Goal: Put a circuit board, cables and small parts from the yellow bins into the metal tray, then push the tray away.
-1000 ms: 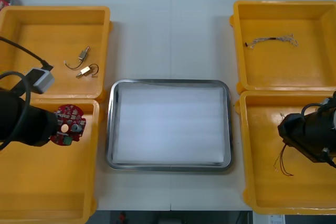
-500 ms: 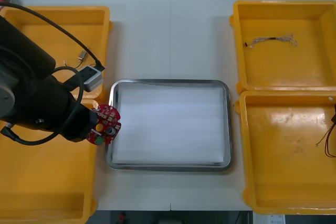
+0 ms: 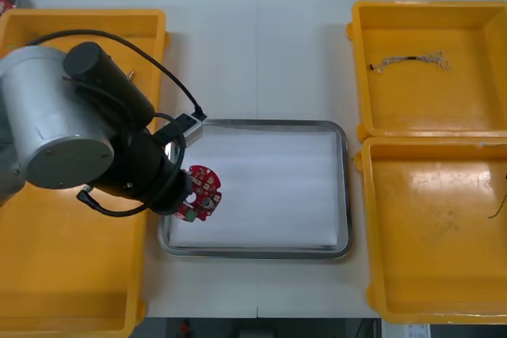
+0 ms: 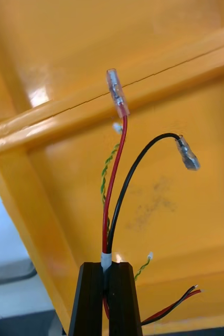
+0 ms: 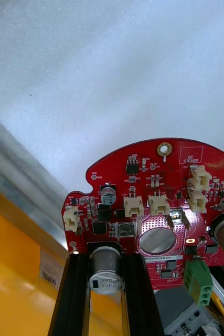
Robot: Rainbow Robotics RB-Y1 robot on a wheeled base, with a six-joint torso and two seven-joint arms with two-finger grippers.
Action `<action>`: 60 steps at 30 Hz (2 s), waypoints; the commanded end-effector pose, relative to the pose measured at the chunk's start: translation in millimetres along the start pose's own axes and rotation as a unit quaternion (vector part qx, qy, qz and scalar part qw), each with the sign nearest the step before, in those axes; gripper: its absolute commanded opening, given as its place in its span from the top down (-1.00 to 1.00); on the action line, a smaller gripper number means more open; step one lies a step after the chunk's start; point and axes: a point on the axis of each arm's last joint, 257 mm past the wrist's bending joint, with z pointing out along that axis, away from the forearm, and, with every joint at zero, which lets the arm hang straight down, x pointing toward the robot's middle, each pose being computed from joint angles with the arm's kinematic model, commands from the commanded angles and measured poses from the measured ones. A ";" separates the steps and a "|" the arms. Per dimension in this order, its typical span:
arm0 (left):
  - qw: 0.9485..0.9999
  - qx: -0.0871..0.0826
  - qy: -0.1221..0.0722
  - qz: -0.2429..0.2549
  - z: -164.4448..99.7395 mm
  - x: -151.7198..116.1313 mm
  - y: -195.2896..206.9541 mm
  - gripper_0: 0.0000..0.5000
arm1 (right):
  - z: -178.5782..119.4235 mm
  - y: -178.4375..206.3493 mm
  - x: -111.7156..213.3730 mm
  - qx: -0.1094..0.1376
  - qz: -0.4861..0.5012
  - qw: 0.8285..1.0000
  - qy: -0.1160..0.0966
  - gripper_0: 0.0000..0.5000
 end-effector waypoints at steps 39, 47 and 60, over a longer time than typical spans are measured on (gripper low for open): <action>0.999 -0.033 -0.016 0.010 65.1 -2.2 -9.3 -1.00 | -12.9 32.1 4.1 0.036 -0.430 0.901 0.043 1.00; 0.999 -0.031 -0.029 0.001 54.1 -11.2 -10.2 -1.00 | -12.9 33.0 5.1 0.034 -0.435 0.898 0.044 1.00; 0.997 -0.028 -0.056 -0.038 -12.2 -37.6 -3.7 -1.00 | -8.9 74.8 24.1 0.005 -0.508 0.860 0.050 1.00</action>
